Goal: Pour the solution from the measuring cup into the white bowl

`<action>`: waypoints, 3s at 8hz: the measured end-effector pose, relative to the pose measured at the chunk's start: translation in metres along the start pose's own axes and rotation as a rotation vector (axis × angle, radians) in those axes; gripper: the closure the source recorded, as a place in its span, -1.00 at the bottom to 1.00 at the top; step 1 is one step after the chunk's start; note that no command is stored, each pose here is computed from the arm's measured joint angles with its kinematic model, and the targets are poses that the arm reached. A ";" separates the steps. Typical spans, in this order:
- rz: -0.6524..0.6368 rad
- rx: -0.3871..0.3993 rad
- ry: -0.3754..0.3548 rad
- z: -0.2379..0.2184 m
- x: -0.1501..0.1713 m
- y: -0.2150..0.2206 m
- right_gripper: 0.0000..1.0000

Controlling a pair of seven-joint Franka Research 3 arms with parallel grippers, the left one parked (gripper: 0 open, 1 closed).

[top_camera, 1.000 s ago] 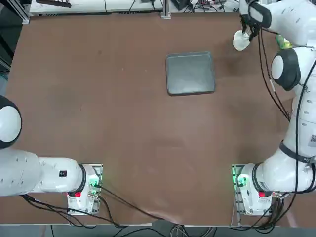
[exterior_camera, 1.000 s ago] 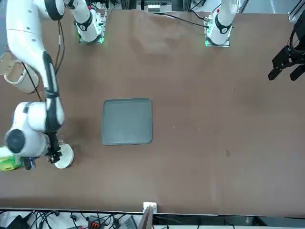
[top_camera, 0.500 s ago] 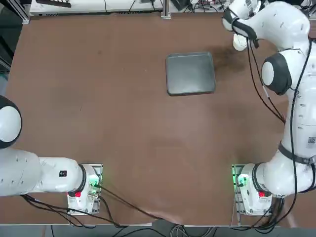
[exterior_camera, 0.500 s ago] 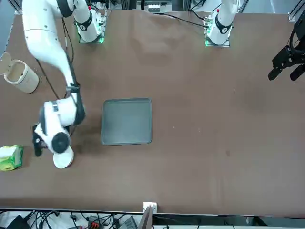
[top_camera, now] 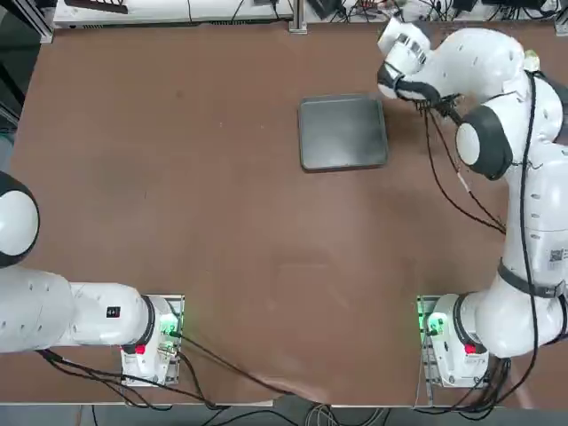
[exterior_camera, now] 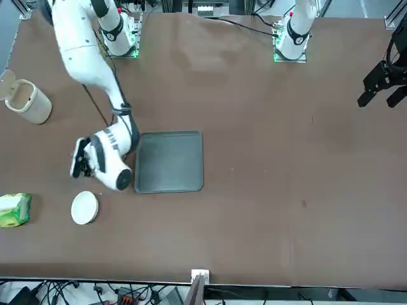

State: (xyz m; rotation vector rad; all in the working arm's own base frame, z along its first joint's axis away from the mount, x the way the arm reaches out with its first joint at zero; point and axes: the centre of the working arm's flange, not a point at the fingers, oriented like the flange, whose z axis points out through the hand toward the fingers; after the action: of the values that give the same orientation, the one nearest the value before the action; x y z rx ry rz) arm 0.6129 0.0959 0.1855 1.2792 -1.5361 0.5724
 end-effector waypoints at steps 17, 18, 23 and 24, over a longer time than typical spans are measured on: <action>0.149 0.082 0.025 0.076 -0.065 0.017 -0.97; 0.149 0.089 0.016 0.074 -0.065 0.017 -0.98; 0.105 0.083 -0.073 0.047 -0.056 0.025 -0.98; 0.086 0.078 -0.118 0.033 -0.045 0.027 -0.98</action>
State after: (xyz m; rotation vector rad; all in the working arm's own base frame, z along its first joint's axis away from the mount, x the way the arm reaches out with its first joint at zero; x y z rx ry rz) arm 0.5718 0.0960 0.1394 1.3309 -1.6872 0.6269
